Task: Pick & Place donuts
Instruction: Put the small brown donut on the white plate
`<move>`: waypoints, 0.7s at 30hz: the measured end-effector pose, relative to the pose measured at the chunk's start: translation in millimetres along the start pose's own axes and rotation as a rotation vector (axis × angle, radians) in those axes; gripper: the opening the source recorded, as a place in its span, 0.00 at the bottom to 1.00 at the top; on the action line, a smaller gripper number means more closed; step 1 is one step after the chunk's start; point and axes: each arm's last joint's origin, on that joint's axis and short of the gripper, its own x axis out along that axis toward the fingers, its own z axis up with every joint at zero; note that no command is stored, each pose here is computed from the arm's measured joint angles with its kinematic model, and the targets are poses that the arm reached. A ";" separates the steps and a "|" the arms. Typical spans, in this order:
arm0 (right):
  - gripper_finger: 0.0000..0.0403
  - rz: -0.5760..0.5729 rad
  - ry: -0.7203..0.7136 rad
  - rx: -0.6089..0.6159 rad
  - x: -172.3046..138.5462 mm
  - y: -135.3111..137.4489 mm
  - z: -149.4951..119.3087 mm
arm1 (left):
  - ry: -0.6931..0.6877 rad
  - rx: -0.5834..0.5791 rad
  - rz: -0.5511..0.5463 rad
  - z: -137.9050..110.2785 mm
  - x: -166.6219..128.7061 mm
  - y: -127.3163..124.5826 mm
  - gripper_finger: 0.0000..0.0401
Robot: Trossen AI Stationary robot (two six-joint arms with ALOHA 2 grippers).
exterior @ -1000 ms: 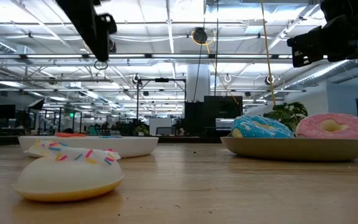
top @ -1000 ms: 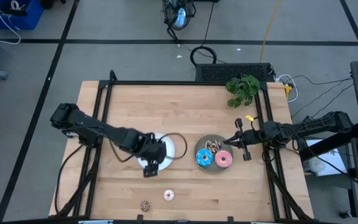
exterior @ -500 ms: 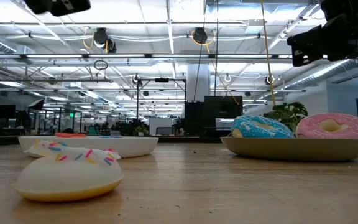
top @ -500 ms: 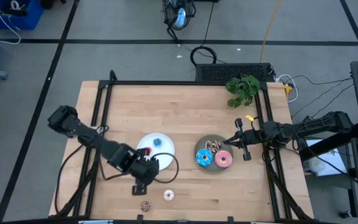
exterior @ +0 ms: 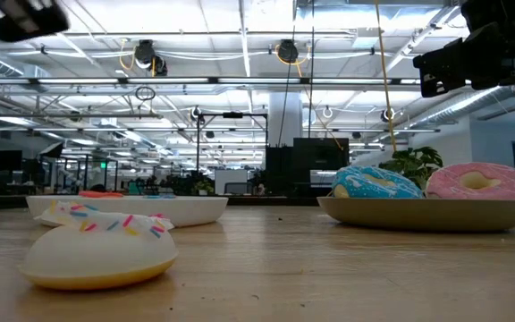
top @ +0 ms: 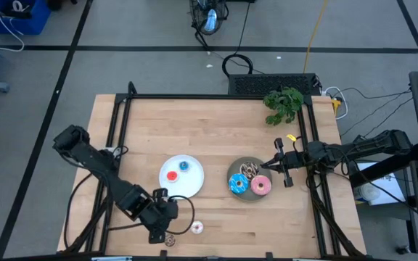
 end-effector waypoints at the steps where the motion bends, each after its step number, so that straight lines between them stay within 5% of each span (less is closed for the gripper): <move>1: 0.00 0.000 0.000 0.000 0.0 0.0 0.0 | 0.011 -0.015 0.008 -3.4 2.7 1.3 0.04; 6: 0.00 0.000 0.001 0.018 0.0 0.0 -0.1 | 0.016 -0.096 0.009 -9.7 11.8 5.3 0.04; 21: 0.00 0.000 -0.001 0.050 0.0 0.0 0.0 | -0.021 -0.086 0.079 -0.4 17.5 23.1 0.04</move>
